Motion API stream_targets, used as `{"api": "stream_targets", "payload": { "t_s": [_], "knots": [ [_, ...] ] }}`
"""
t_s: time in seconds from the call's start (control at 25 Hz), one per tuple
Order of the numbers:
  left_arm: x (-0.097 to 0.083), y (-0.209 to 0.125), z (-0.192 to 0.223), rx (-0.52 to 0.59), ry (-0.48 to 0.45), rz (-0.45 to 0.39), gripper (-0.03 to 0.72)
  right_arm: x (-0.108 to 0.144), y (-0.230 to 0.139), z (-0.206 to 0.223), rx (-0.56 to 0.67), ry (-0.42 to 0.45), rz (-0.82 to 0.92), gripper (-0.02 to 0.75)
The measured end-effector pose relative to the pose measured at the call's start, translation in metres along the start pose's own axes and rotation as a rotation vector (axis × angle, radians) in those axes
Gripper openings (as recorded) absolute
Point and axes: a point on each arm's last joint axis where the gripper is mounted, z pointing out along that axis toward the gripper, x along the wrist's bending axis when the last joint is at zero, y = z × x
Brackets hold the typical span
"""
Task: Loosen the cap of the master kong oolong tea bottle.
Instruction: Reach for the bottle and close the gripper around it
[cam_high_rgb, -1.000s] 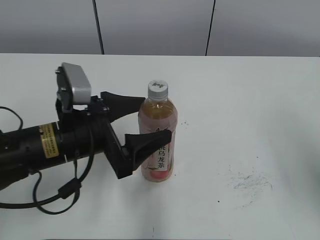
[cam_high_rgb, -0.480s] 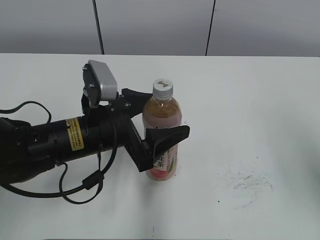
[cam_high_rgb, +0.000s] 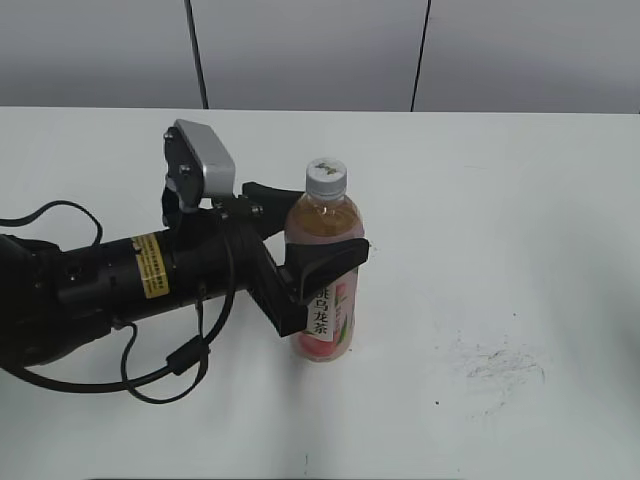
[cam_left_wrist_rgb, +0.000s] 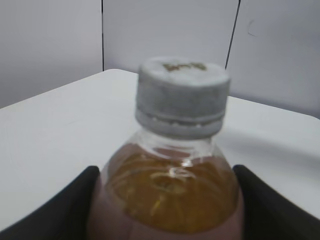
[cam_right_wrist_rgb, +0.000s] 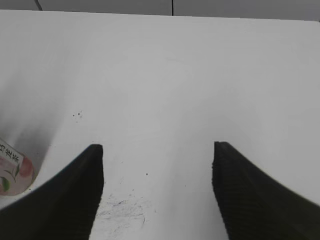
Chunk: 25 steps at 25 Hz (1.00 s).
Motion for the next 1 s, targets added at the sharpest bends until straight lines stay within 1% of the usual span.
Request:
{"api": "stream_targets", "payload": {
  "t_s": [0.12, 0.2, 0.28, 0.36, 0.6, 0.68, 0.84, 1.0],
  "knots": [
    [0.000, 0.000, 0.000, 0.002, 0.001, 0.000, 0.458, 0.000, 0.010, 0.005, 0.014, 0.007, -0.050, 0.514],
    [0.000, 0.000, 0.000, 0.002, 0.000, 0.000, 0.458, 0.003, 0.020, 0.009, 0.020, 0.030, -0.111, 0.514],
    [0.000, 0.000, 0.000, 0.002, 0.000, 0.000, 0.458, 0.010, 0.033, 0.018, 0.062, 0.080, -0.183, 0.514],
    [0.000, 0.000, 0.000, 0.002, 0.000, 0.000, 0.458, 0.022, 0.047, 0.024, 0.115, 0.154, -0.256, 0.514],
    [0.000, 0.000, 0.000, -0.001, -0.001, 0.000, 0.458, 0.068, 0.087, 0.056, 0.376, 0.367, -0.402, 0.514],
    [0.000, 0.000, 0.000, -0.001, -0.001, 0.000, 0.458, 0.088, 0.101, 0.068, 0.434, 0.428, -0.444, 0.501],
    [0.000, 0.000, 0.000, -0.001, -0.001, 0.000, 0.458, 0.126, 0.120, 0.086, 0.510, 0.516, -0.520, 0.470],
    [0.000, 0.000, 0.000, -0.002, -0.001, 0.000, 0.458, 0.162, 0.129, 0.097, 0.525, 0.557, -0.507, 0.465]
  ]
}}
